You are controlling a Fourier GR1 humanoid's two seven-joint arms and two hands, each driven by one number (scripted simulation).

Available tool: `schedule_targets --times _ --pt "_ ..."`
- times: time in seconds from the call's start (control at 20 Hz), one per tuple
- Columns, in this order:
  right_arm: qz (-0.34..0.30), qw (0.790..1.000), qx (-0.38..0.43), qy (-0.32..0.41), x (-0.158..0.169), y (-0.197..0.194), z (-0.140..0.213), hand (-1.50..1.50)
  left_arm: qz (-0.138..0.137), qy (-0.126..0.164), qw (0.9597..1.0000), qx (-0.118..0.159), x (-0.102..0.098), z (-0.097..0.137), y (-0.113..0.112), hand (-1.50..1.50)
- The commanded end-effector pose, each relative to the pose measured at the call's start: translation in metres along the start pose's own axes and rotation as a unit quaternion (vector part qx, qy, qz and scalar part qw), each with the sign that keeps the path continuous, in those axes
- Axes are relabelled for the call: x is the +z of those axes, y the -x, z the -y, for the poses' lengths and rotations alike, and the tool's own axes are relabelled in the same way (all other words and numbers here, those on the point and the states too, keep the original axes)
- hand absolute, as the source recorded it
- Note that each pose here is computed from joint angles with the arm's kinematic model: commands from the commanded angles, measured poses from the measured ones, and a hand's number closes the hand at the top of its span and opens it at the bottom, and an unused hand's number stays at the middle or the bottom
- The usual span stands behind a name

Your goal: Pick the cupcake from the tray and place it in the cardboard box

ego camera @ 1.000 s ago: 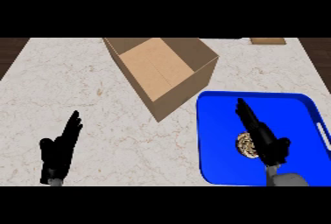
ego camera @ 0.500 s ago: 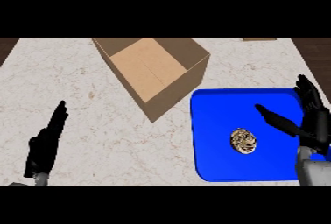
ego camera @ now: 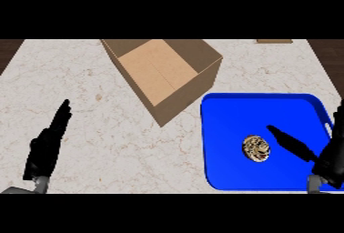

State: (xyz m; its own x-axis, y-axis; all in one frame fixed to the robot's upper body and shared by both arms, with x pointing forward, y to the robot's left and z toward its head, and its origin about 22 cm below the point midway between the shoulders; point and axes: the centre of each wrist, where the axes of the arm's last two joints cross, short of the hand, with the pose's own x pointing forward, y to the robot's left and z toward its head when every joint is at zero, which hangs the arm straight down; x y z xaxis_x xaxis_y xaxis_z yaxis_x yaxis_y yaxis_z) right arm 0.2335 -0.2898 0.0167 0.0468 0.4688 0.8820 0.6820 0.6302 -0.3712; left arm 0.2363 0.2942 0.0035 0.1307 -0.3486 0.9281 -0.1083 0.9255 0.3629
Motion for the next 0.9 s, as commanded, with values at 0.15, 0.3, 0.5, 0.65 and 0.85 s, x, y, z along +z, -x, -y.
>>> schedule_targets --times 0.15,0.3,0.5,0.65,0.85 --pt "-0.052 0.97 0.197 -0.134 0.004 -0.004 0.044 -1.5 0.003 0.001 0.9999 -0.012 -0.001 -0.009 -0.009 0.0" --pt "-0.093 0.935 0.265 -0.216 0.002 -0.014 0.051 -1.5 0.004 0.005 0.9999 -0.01 0.001 0.003 -0.006 0.0" --pt "-0.143 0.891 0.317 -0.29 0.007 -0.048 0.04 -1.5 0.012 0.009 0.9999 -0.004 -0.002 0.005 -0.019 0.0" --pt "-0.169 0.874 0.322 -0.322 0.006 -0.089 0.032 -1.5 0.012 0.014 0.9998 -0.004 0.003 0.004 -0.005 0.0" --pt "-0.197 0.864 0.323 -0.333 0.031 -0.111 0.003 -1.5 -0.002 0.0 1.0 -0.01 -0.013 0.001 -0.006 0.0"
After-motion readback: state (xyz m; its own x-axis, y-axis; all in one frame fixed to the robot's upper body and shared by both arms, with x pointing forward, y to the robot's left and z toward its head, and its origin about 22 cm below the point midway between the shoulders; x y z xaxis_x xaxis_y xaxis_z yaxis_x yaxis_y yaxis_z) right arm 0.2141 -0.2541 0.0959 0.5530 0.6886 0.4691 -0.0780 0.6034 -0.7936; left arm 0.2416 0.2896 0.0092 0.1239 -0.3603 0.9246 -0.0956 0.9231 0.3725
